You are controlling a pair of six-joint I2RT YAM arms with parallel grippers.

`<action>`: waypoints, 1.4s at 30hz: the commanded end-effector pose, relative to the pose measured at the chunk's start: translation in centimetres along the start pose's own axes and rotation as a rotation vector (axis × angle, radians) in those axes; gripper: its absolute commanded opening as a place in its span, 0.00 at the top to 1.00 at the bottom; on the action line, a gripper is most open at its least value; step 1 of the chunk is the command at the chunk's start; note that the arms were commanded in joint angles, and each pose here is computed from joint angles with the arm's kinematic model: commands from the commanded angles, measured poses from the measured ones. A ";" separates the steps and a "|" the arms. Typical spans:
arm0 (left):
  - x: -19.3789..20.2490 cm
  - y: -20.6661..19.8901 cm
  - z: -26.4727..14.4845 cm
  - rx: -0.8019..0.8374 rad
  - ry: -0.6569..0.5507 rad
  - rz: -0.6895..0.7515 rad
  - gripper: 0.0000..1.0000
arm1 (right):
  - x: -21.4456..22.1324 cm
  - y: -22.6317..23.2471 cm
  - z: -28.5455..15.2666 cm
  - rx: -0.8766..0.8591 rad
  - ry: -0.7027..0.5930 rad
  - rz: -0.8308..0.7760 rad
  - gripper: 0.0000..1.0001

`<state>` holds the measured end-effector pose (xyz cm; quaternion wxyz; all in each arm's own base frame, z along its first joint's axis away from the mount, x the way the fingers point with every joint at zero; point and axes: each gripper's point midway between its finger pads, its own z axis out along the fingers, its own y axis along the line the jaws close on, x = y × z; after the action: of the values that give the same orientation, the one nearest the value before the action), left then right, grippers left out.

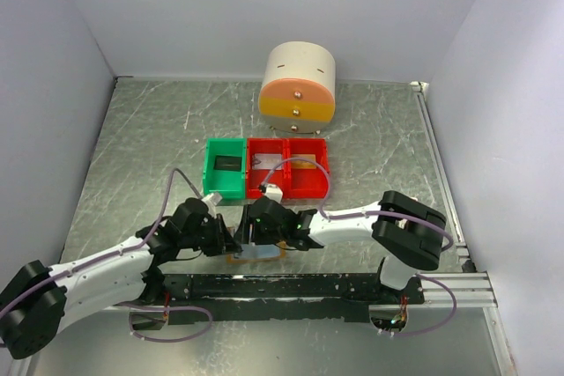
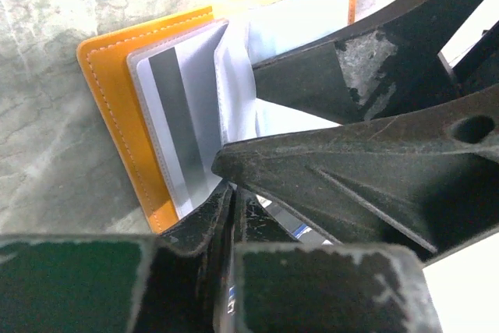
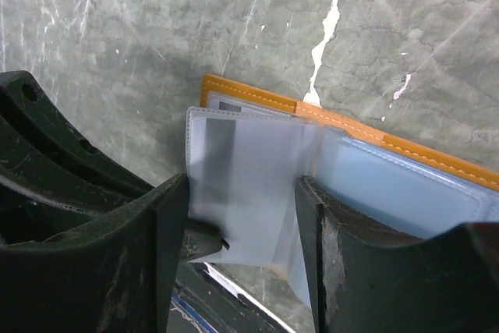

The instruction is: Take the credit cards out of the card holder

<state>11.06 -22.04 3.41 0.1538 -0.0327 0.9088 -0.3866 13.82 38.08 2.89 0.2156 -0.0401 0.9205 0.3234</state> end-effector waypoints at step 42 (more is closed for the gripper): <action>-3.0 -7.0 0.4 -0.201 -0.139 0.237 0.25 | -2.9 -6.7 -11.6 -0.026 -0.204 0.143 0.27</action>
<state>12.34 -29.11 7.43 0.2049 0.0711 0.9302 -0.2961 13.34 23.98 7.17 0.2784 0.0708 0.9048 0.3144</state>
